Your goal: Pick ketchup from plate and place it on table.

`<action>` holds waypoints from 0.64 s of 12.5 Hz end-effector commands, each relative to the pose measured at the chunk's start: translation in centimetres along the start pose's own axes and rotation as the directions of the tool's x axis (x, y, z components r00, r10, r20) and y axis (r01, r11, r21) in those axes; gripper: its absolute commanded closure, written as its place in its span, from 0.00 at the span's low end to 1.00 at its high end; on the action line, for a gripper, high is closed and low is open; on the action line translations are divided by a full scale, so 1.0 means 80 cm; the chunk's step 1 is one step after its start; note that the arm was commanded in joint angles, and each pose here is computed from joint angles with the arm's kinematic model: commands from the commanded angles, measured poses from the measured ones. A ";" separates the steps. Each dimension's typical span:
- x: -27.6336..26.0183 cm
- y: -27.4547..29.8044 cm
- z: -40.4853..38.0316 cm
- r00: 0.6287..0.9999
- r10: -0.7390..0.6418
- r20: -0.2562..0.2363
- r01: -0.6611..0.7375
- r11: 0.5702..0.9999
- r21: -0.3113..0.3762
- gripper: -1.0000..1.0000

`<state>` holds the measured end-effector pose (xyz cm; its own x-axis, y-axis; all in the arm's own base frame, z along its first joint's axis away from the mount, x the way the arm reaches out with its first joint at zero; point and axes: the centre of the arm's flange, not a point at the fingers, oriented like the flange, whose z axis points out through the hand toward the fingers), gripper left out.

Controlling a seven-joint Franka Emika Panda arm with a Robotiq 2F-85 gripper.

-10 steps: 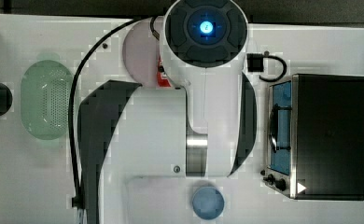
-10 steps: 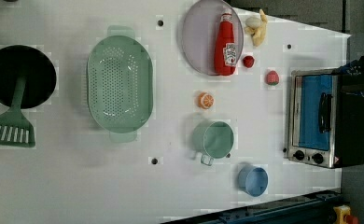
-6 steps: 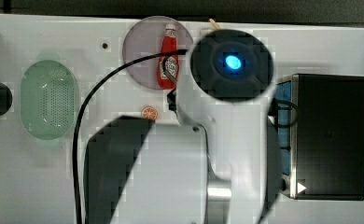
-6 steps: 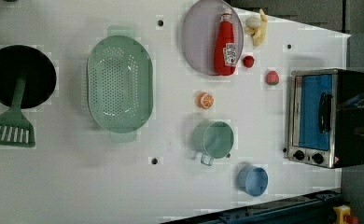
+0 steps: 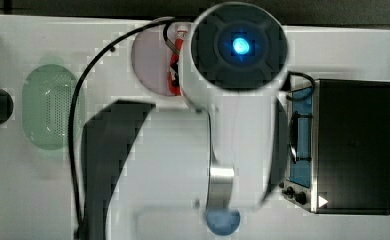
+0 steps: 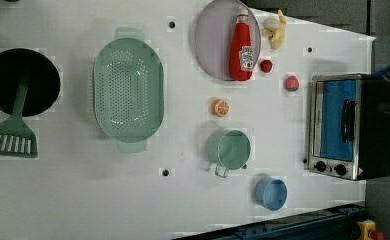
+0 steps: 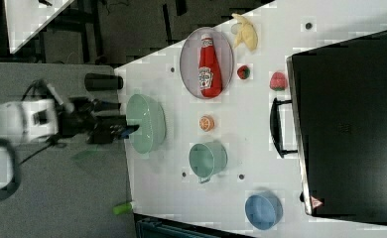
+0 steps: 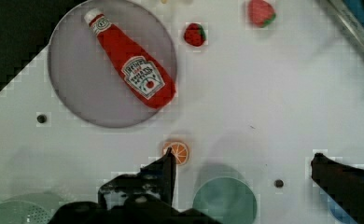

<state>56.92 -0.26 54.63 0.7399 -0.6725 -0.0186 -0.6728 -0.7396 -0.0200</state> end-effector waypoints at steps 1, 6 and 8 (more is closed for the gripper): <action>0.006 -0.034 0.115 0.986 -0.129 0.111 0.136 0.989 -0.060 0.00; 0.031 -0.080 0.237 0.902 -0.415 0.117 0.417 0.909 0.001 0.00; 0.047 -0.096 0.273 0.840 -0.539 0.060 0.539 0.842 0.022 0.00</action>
<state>63.36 2.75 28.25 0.9308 -0.3227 -0.1717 -0.3278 -0.9448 -0.0010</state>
